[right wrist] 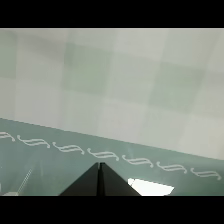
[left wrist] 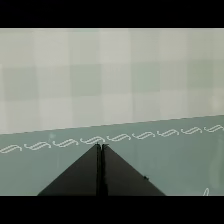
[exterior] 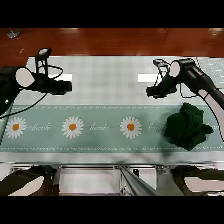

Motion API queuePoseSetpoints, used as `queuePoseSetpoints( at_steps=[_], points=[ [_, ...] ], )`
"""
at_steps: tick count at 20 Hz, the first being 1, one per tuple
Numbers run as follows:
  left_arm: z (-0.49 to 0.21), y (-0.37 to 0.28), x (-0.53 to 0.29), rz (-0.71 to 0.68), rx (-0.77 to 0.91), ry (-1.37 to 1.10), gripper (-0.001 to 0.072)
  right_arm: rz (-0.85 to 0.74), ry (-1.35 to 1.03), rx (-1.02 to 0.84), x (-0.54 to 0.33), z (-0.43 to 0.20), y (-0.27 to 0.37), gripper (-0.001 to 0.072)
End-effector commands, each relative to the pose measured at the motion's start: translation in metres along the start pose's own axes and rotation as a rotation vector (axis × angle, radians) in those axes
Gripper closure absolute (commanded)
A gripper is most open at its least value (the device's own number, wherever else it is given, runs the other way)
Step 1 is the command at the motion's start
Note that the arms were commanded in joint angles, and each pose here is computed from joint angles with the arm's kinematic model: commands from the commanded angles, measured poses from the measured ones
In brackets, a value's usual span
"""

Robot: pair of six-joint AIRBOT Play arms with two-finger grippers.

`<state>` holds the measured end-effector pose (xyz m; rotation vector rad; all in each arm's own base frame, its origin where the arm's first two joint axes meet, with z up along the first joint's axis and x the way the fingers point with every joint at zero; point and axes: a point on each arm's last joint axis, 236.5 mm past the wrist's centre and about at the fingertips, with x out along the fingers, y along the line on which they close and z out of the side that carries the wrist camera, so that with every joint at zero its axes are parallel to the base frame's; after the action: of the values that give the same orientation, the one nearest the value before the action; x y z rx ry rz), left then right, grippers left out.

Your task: Fold the shirts.

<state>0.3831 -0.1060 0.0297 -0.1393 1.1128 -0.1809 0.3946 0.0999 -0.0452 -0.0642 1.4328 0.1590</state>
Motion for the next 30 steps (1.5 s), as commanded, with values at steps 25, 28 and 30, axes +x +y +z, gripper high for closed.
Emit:
queuePoseSetpoints(
  at_steps=[25,28,30],
  points=[
    [0.004,-0.028,0.013,-0.037,0.052,-0.029,0.0002,-0.332,0.177,-0.054,-0.056,-0.054,-0.08,0.0085],
    [-0.021,-0.05,0.001,-0.059,0.163,0.04,0.0003,-0.403,0.014,0.087,-0.118,-0.057,-0.121,0.0085],
    [-0.049,-0.07,-0.015,-0.086,0.289,0.102,0.0003,-0.416,-0.089,0.261,-0.146,-0.079,-0.156,0.0085]
  ],
)
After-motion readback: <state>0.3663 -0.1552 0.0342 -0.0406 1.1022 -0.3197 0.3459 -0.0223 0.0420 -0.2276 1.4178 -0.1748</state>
